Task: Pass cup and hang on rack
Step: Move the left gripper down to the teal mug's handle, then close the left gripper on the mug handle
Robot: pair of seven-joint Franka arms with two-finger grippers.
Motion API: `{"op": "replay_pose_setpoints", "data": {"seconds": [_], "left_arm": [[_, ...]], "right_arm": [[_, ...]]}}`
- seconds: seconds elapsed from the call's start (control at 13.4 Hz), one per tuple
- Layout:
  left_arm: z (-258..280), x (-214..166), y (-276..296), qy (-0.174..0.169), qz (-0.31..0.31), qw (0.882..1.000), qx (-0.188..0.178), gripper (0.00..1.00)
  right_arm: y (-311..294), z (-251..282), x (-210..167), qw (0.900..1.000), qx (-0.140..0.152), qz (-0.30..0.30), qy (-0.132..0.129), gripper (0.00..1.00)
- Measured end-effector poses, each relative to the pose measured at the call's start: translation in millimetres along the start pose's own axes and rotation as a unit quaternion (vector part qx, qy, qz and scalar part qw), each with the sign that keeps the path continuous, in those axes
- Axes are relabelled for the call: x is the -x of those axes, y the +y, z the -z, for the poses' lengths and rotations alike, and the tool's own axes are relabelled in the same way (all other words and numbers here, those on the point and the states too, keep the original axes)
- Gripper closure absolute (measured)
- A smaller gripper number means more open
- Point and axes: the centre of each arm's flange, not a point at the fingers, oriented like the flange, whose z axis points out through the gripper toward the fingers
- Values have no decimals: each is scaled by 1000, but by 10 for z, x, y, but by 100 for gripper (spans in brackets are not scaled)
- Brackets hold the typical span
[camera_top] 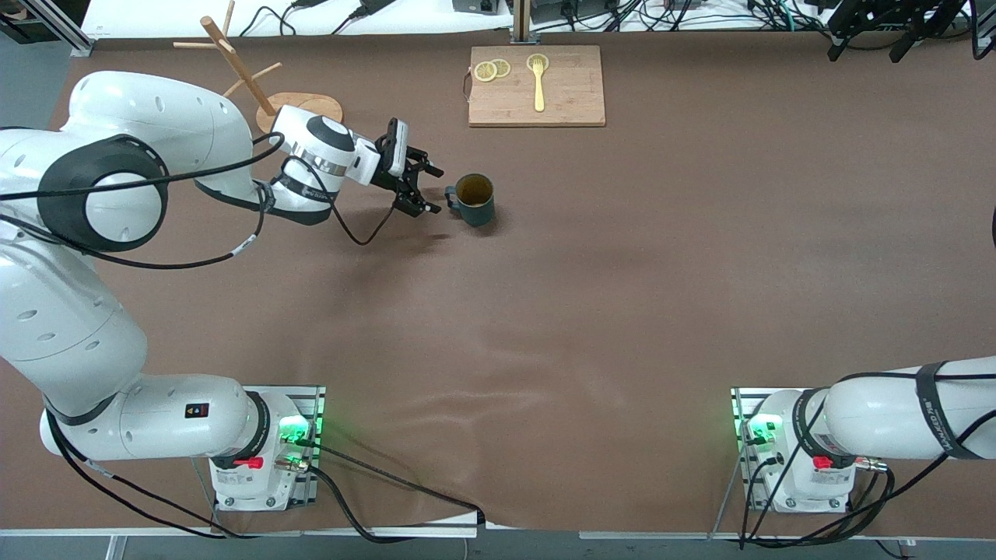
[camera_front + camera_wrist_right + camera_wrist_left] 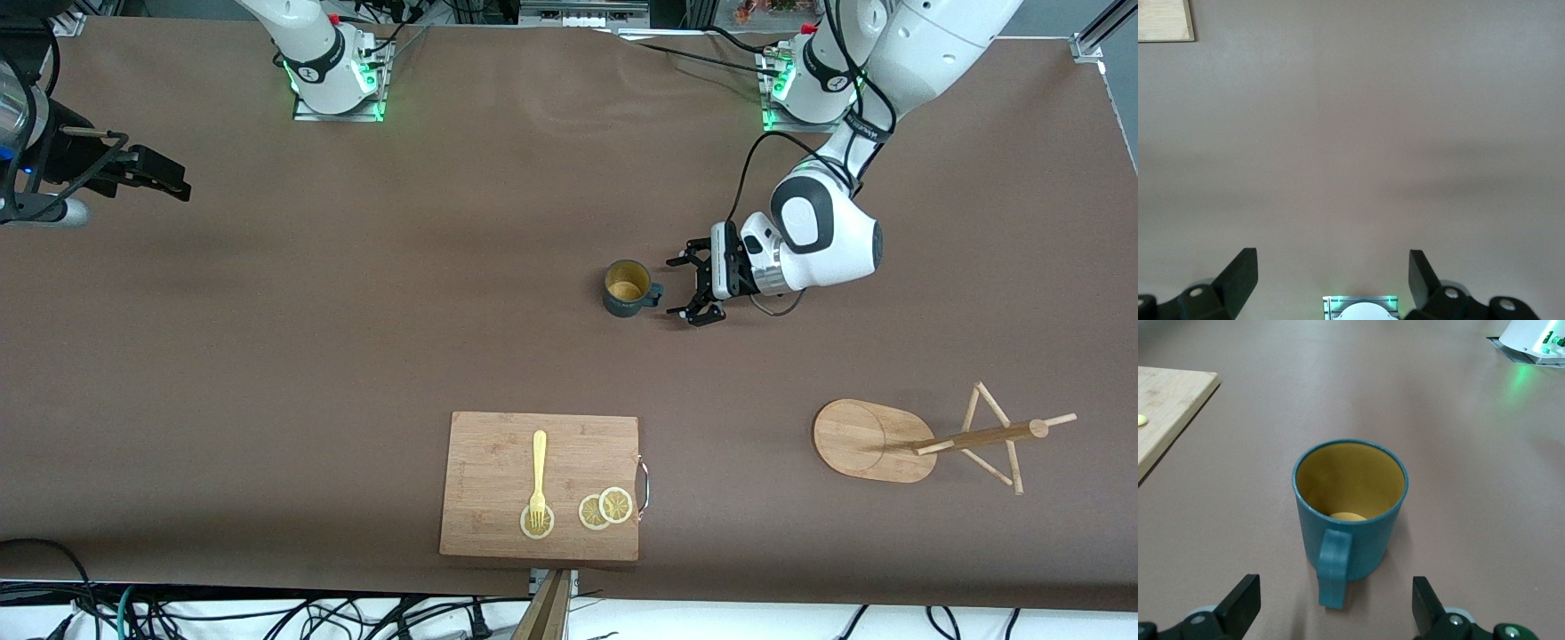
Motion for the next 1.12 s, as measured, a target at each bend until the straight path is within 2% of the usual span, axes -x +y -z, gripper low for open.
{"op": "replay_pose_setpoints", "data": {"seconds": [0.3, 0.52, 0.6, 0.82, 1.12], "left_arm": [[-105, 118, 43, 23, 8, 1000, -14, 4], [-250, 212, 116, 36, 8, 999, -15, 34], [-285, 218, 130, 37, 6, 999, -13, 49], [-289, 177, 90, 40, -2, 999, -16, 80], [-208, 120, -38, 44, -10, 999, -30, 79]], "right_arm": [[118, 168, -15, 1000, 1, -11, 19, 0], [185, 255, -21, 1000, 0, -17, 27, 0], [183, 254, -20, 1000, 0, -17, 26, 0], [175, 248, -21, 1000, 0, -16, 25, 0], [121, 248, -19, 1000, 1, -11, 25, 0]]}}
